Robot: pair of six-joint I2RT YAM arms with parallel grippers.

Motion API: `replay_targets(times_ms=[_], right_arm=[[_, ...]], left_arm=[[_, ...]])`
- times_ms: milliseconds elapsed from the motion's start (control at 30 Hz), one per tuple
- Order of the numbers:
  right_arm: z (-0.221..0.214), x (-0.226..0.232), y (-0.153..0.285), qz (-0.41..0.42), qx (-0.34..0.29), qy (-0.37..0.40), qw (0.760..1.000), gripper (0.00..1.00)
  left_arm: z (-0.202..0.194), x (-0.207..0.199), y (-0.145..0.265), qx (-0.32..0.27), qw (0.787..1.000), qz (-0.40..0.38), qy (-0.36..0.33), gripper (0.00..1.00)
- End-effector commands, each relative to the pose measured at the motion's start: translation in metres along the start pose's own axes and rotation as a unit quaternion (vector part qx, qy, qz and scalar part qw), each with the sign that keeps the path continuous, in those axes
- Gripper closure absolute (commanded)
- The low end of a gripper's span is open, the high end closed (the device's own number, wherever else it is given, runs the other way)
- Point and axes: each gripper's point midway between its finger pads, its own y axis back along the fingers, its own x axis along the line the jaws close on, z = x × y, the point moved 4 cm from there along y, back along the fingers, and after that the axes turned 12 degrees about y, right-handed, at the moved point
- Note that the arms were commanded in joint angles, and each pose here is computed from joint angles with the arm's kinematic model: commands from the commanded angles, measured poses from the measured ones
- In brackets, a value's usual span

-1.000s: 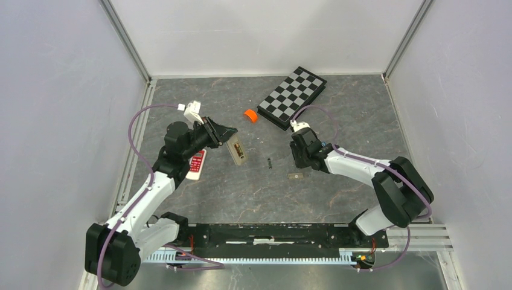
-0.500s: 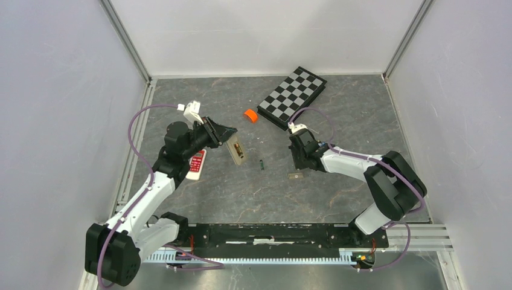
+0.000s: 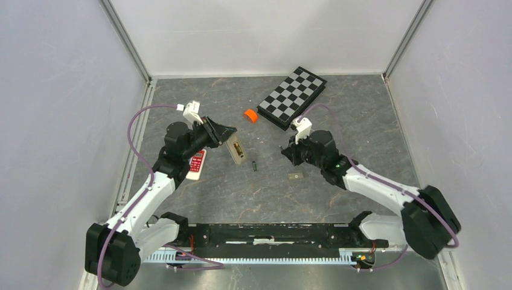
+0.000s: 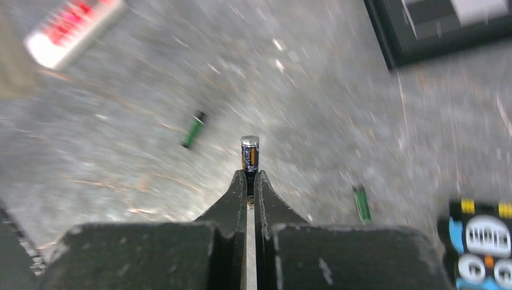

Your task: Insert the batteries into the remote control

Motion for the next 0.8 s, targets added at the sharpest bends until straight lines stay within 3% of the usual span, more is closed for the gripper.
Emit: replay_targets(times_ms=[0,167,467,567,767], right_arm=[[0.08,0.034,0.033,0.111,-0.201,0.071,0.971,1.0],[0.111,0.062,0.074,0.198,-0.314,0.119,0.921,1.0],[0.118,0.089,0.089,0.295,-0.332,0.179,0.878,1.0],[0.123,0.09,0.078,0.288,-0.294,0.161,0.897,1.0],[0.136,0.08,0.041,0.176,-0.156,0.075,0.969,1.0]], left_arm=[[0.005,-0.011,-0.003,-0.012,0.999,-0.037,-0.003,0.98],[0.003,-0.024,-0.01,0.005,0.995,-0.094,0.014,0.98],[-0.01,-0.046,-0.01,0.018,0.976,-0.209,0.059,0.98],[-0.016,-0.046,-0.009,0.01,0.972,-0.224,0.074,0.98],[-0.024,-0.036,-0.006,-0.044,0.968,-0.224,0.106,0.98]])
